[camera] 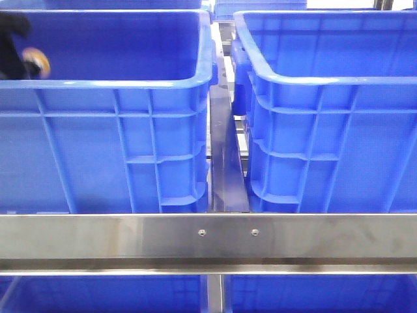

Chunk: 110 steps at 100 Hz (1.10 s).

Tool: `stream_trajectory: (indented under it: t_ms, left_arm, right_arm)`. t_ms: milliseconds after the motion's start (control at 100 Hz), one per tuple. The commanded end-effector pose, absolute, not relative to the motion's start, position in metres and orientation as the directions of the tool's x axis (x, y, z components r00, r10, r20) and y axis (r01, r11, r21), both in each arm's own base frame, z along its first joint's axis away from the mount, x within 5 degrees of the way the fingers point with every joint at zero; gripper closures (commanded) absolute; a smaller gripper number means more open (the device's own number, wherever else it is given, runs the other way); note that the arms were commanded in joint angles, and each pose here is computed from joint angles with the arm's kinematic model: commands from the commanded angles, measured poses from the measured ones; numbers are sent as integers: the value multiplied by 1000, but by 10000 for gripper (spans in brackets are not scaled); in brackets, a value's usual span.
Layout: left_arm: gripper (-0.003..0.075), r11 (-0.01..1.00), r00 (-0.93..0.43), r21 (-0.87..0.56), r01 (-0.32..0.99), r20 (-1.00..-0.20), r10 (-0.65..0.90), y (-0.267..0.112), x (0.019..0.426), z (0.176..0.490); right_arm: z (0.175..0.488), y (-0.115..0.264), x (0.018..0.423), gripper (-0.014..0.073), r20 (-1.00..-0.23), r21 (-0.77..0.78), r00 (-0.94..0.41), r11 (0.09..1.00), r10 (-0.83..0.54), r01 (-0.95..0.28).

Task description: Pick red and yellow buttons and place in box

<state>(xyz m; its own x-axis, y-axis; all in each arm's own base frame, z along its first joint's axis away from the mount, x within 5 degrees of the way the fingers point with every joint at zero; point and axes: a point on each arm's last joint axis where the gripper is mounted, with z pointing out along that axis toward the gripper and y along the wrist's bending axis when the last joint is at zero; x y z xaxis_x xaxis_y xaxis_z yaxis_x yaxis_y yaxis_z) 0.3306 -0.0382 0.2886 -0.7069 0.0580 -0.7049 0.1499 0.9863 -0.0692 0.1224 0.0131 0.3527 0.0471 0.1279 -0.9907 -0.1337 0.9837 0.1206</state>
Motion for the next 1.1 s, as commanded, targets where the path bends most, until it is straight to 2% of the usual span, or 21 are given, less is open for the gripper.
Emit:
stream_trajectory:
  t_ms: [0,180,380,580,690,780,1000,1090]
  left_arm:
    - [739,980,-588,-69,189,-807,57,-47,310,337]
    - [739,945,-507,-65,320,-854,113,-75,265,376]
    - [739,858,-387,-55,511,-906,172,-111,212,408]
    - [739,734,-309,-50,677,-925,222,-142,172,421]
    - [739,685,-294,-50,727,-924,244,-153,162,421]
    - [739,665,-287,-50,745,-924,252,-158,157,421]
    - [739,659,-285,-50,750,-924,254,-159,156,421]
    - [739,659,-285,-50,750,-924,254,-159,156,421]
  right_arm:
    - [362,13,121,711,-989,119,76,983,131,-140]
    - [362,13,121,711,-989,119,76,983,131,-140]
    - [362,13,121,711,-989,119,76,983,131,-140]
    - [362,13,121,709,-989,119,76,983,131,-140]
    - [362,14,120,701,-989,118,74,981,131,-152]
    - [362,16,120,619,-989,116,71,978,130,-176]
    - [363,20,119,222,-983,157,62,962,175,-223]
    - [364,24,118,129,-970,214,51,938,236,-271]
